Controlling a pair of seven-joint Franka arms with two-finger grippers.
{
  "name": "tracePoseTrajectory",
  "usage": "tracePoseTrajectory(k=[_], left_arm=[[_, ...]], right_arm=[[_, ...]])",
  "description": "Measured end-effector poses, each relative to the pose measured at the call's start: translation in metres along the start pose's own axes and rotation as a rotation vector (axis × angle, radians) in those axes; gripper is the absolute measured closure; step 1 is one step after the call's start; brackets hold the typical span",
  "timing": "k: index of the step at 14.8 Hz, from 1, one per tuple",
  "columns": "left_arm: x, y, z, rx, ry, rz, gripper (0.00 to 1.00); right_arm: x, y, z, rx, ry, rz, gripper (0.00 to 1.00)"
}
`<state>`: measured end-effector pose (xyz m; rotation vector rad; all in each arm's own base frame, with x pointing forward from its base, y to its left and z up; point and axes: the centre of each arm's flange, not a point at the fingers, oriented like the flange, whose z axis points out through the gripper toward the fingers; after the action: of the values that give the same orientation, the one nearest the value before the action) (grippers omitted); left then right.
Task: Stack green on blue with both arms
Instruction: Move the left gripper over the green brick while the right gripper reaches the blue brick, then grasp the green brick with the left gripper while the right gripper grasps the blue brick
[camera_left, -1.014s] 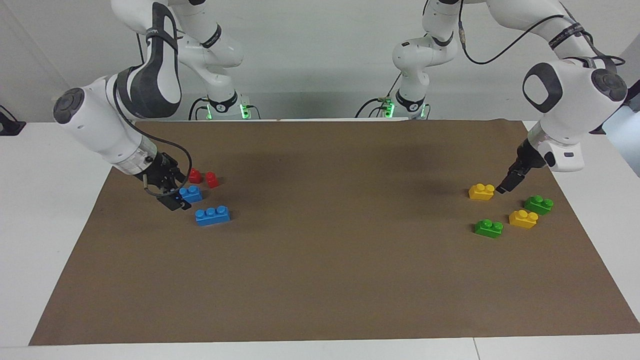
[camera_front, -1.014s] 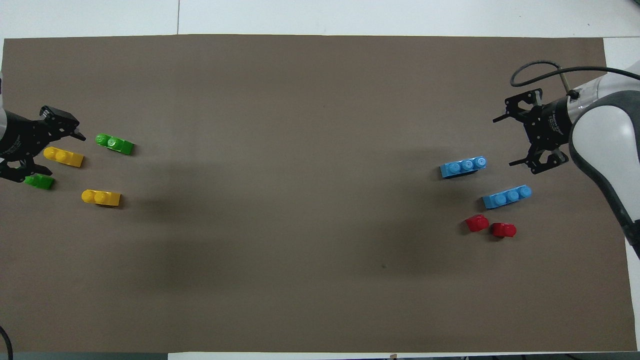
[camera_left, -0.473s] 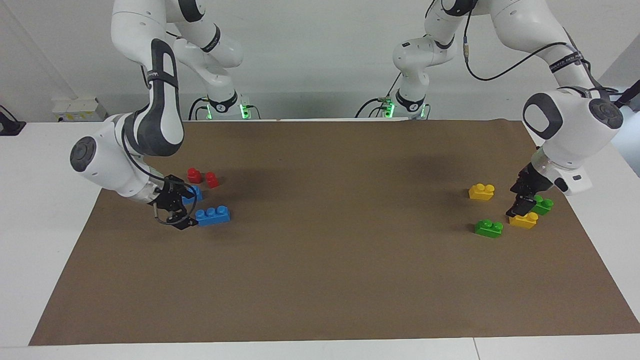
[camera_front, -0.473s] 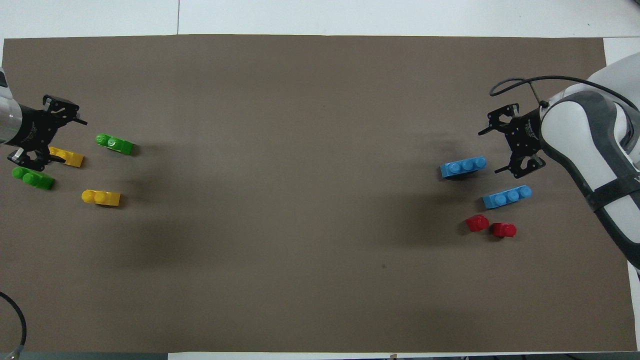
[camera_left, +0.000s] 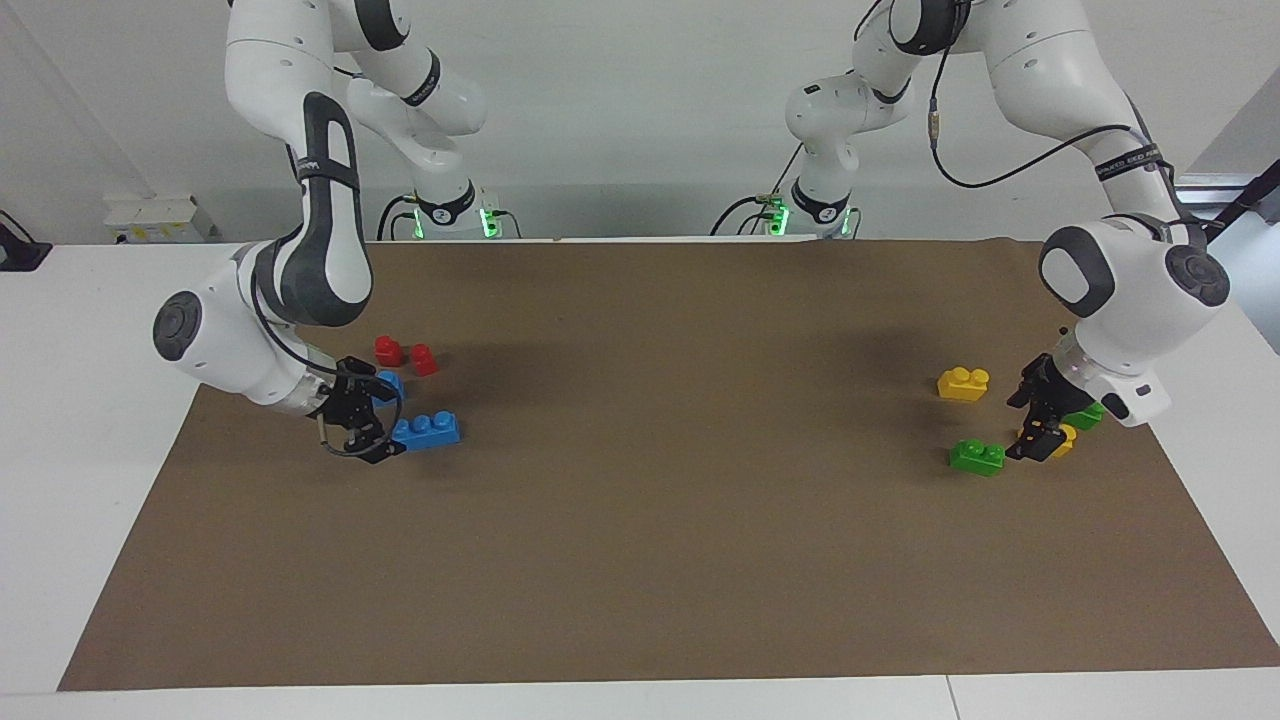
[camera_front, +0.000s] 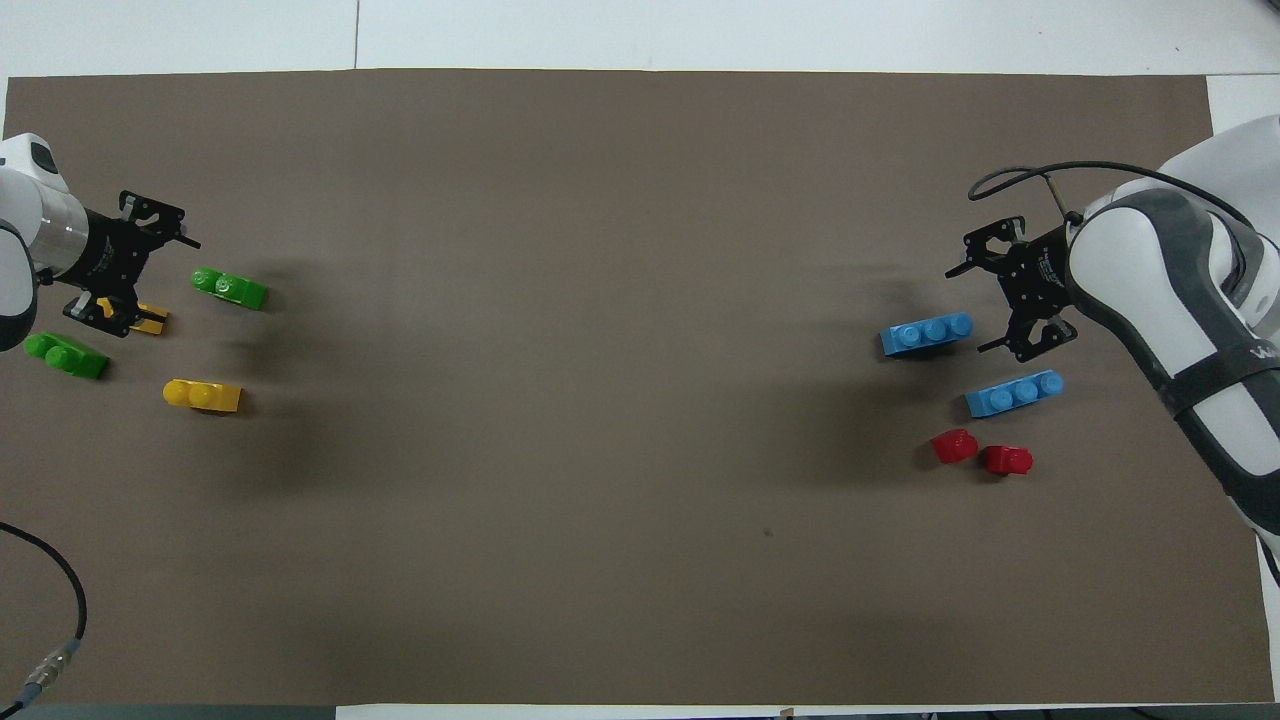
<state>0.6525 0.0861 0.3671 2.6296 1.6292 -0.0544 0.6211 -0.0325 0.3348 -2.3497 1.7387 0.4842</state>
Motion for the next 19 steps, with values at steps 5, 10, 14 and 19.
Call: tracePoseTrajectory(k=[5, 10, 14, 19], left_arm=[[0.006, 0.009, 0.021, -0.027, 0.012, -0.076, 0.0], [0.01, 0.01, 0.031, -0.055, 0.027, -0.129, 0.0], [0.0, 0.003, 0.054, -0.028, 0.009, -0.137, 0.0], [-0.004, 0.004, 0.057, -0.025, 0.005, -0.16, 0.0]], right_arm=[[0.008, 0.007, 0.023, 0.029, -0.007, 0.025, 0.0], [0.014, 0.014, 0.04, 0.042, 0.002, 0.041, 0.0], [0.015, 0.015, 0.043, 0.044, 0.007, 0.015, 0.08], [0.023, 0.018, 0.042, 0.1, -0.058, 0.042, 0.44]])
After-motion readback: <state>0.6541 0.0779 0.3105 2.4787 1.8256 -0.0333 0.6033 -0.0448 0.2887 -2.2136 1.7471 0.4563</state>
